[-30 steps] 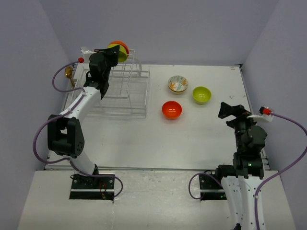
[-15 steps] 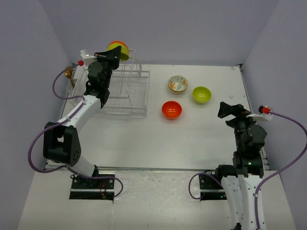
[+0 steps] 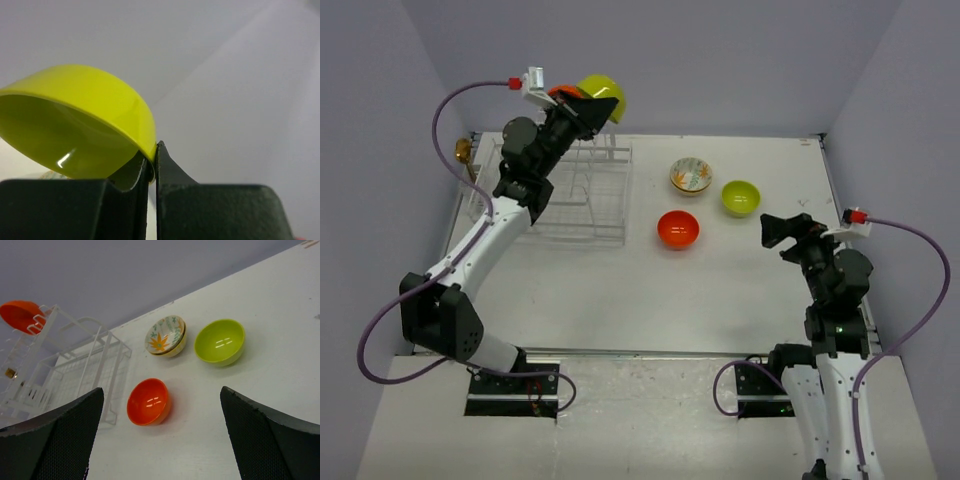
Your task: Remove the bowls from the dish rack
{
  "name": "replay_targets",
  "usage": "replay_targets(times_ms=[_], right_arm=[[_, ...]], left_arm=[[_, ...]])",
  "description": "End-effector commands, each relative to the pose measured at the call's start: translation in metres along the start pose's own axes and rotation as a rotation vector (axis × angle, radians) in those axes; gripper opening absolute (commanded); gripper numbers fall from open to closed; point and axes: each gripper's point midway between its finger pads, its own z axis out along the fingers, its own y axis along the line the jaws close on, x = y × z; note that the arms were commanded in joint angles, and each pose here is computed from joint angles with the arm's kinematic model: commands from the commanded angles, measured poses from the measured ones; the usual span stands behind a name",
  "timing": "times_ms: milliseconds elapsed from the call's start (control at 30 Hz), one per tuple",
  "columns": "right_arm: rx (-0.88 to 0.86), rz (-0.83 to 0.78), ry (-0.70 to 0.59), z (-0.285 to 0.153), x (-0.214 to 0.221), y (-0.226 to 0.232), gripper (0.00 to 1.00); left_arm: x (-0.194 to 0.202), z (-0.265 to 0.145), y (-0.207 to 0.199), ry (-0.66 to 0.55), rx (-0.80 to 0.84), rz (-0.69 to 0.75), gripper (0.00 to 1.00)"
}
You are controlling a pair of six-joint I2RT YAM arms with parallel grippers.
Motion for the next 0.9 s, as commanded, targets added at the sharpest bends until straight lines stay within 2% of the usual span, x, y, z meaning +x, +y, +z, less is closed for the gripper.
replay_targets(times_ms=[0,33,67,133,167,200,233,267,300,333,367,433,467,533,733,867], right_arm=[[-0.207,-0.012,0.07,0.0,-0.004,0.045,0.99],[-0.215,-0.001,0.097,0.001,-0.003,0.048,0.99],[-0.241,0.024,0.109,-0.001,-0.012,0.06,0.99],[-0.29,0.06,0.249,0.001,0.001,0.074,0.99],[-0.314,0.058,0.286,-0.005,-0.009,0.087,0.99],[-0.35,0.051,0.329,-0.003,-0.018,0.103,0.99],[-0.305,0.061,0.39,0.002,-0.004,0.092,0.99],[-0.331,0.009,0.378,-0.002,-0.02,0.107,0.99],[-0.298,-0.001,0.425,-0.005,-0.015,0.105,0.99],[-0.282,-0.028,0.452,-0.003,-0.01,0.109,0.99],[-0.298,-0.074,0.434,-0.006,-0.022,0.119,0.99],[-0.264,-0.103,0.496,-0.011,-0.014,0.117,0.99],[-0.273,-0.13,0.514,-0.012,-0.014,0.122,0.99],[-0.258,-0.155,0.575,-0.017,-0.003,0.119,0.99],[-0.162,-0.272,0.752,-0.022,0.032,0.096,0.97],[-0.191,-0.318,0.896,-0.036,0.066,0.097,0.89]], left_arm=[[0.047,-0.035,-0.1,0.252,0.246,0.422,0.0],[0.069,-0.047,-0.086,0.328,0.191,0.457,0.0],[0.077,-0.062,-0.101,0.326,0.222,0.546,0.0],[0.111,-0.085,-0.08,0.421,0.191,0.587,0.0],[0.127,-0.099,-0.09,0.46,0.241,0.64,0.0],[0.148,-0.114,-0.068,0.547,0.195,0.694,0.0],[0.162,-0.123,-0.066,0.593,0.185,0.69,0.0],[0.175,-0.131,-0.059,0.641,0.196,0.761,0.0],[0.199,-0.145,-0.066,0.703,0.223,0.793,0.0],[0.213,-0.159,-0.047,0.784,0.178,0.9,0.0],[0.244,-0.18,-0.053,0.882,0.253,0.979,0.0],[0.258,-0.202,-0.03,0.985,0.182,1.125,0.0],[0.274,-0.211,-0.026,1.058,0.21,1.166,0.0],[0.281,-0.22,-0.028,1.129,0.231,1.173,0.0],[0.316,-0.25,-0.044,1.32,0.465,1.25,0.0],[0.331,-0.255,-0.046,1.386,0.545,1.312,0.0]])
